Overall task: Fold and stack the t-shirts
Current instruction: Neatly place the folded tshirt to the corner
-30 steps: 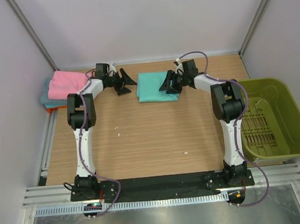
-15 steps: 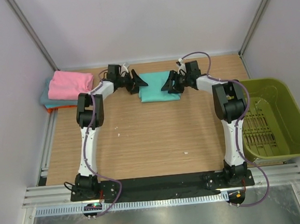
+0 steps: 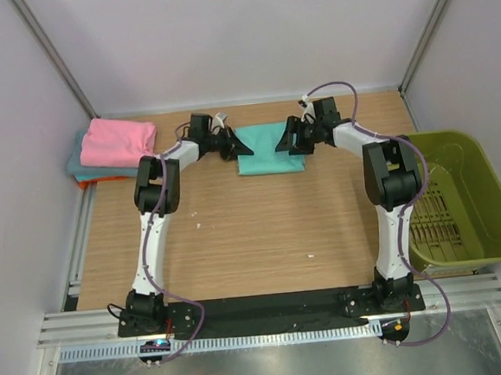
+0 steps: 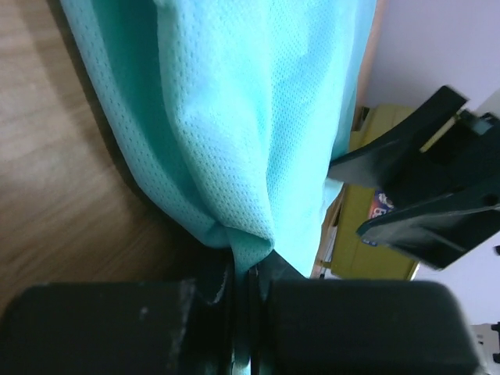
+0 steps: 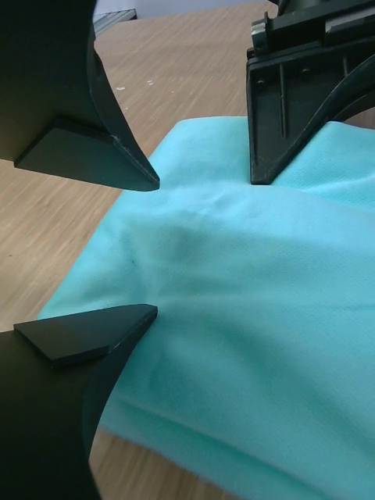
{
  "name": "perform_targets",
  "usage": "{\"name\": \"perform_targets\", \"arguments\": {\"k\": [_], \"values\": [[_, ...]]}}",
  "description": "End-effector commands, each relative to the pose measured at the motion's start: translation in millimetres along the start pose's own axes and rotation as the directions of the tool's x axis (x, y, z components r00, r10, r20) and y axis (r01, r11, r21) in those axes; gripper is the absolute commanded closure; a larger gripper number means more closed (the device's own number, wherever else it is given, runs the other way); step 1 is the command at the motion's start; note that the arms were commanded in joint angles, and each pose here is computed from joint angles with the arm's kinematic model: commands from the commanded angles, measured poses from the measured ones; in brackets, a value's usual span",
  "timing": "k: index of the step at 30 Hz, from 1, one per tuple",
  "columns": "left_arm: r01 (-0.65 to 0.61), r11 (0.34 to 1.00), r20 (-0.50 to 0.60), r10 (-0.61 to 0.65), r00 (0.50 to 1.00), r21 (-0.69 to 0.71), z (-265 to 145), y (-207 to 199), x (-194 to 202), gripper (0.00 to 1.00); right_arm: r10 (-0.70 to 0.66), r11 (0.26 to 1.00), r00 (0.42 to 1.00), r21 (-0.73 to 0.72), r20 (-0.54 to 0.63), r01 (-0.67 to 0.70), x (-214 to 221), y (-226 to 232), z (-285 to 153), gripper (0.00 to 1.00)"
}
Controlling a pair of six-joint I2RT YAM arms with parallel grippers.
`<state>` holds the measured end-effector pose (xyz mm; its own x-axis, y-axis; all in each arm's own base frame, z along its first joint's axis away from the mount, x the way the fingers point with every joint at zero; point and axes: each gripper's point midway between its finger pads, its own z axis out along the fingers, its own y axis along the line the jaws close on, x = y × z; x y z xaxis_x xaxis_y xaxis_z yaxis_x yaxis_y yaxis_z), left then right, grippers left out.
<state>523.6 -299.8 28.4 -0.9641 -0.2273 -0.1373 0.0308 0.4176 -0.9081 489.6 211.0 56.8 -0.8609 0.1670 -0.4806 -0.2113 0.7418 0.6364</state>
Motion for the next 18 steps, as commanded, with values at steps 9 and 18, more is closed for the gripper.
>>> {"name": "perform_targets", "arguments": {"k": [9,18], "values": [[-0.390,0.885,-0.025,0.397,0.917,-0.253,-133,-59,-8,1.00,-0.159,0.983,0.940,0.136,0.302,0.122,-91,19,-168,0.34],[-0.573,0.574,-0.262,0.534,0.804,-0.585,-244,-21,-20,1.00,-0.083,0.994,0.925,0.091,0.371,0.053,-48,18,-228,0.35]]}}
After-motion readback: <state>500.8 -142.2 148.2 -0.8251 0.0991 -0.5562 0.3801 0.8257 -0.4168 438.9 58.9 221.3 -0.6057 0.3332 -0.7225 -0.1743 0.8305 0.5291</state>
